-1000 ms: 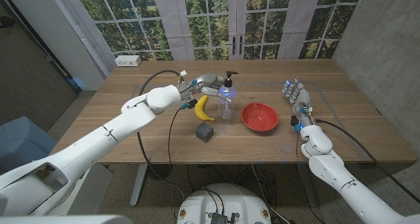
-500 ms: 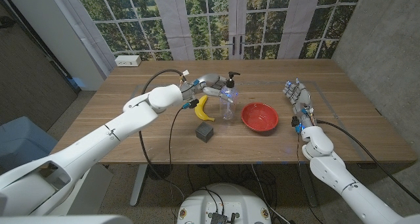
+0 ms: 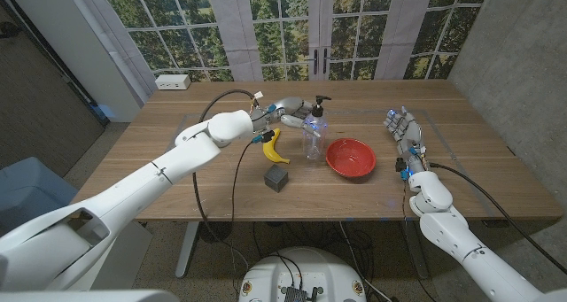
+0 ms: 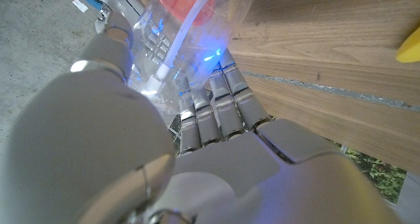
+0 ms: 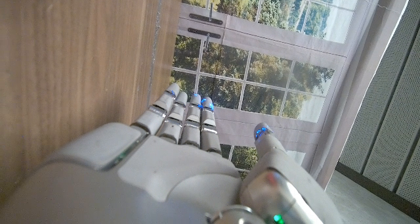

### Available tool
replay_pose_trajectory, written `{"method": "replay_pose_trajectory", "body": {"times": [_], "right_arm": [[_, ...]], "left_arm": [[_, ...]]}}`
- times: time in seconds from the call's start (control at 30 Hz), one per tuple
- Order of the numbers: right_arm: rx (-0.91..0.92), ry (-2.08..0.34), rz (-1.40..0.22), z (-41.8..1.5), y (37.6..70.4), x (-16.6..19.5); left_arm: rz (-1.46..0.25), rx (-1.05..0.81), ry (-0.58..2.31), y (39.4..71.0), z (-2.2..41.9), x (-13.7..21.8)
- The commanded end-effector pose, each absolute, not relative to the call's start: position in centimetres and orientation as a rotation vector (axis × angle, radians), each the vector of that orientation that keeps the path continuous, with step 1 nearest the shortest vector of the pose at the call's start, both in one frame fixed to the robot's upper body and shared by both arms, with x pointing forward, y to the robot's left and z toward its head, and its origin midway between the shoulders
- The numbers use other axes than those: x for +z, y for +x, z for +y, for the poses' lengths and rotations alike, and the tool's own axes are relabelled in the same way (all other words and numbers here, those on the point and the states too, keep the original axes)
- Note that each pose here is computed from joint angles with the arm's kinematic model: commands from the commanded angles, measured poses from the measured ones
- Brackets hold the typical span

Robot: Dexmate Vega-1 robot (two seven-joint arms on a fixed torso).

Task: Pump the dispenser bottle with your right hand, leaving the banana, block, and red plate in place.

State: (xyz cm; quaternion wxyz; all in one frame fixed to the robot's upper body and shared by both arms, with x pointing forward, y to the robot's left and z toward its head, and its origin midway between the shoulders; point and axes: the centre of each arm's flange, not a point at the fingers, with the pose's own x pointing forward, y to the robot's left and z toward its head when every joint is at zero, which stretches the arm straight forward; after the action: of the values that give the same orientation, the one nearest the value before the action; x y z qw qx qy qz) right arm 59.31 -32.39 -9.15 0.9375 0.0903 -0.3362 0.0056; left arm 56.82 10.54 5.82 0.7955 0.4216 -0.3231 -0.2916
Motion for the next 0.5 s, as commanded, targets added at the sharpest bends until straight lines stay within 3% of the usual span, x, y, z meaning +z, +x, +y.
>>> {"method": "replay_pose_trajectory", "body": {"times": [0.03, 0.5], "right_arm": [[0.008, 0.193, -0.692, -32.9, 59.1, -9.6], [0.007, 0.212, -0.697, -33.5, 59.1, -10.0]], "left_arm": [[-0.693, -0.652, 0.951, 57.0, 8.7, 6.5], [-0.665, -0.623, 1.089, 56.6, 7.6, 7.7]]}}
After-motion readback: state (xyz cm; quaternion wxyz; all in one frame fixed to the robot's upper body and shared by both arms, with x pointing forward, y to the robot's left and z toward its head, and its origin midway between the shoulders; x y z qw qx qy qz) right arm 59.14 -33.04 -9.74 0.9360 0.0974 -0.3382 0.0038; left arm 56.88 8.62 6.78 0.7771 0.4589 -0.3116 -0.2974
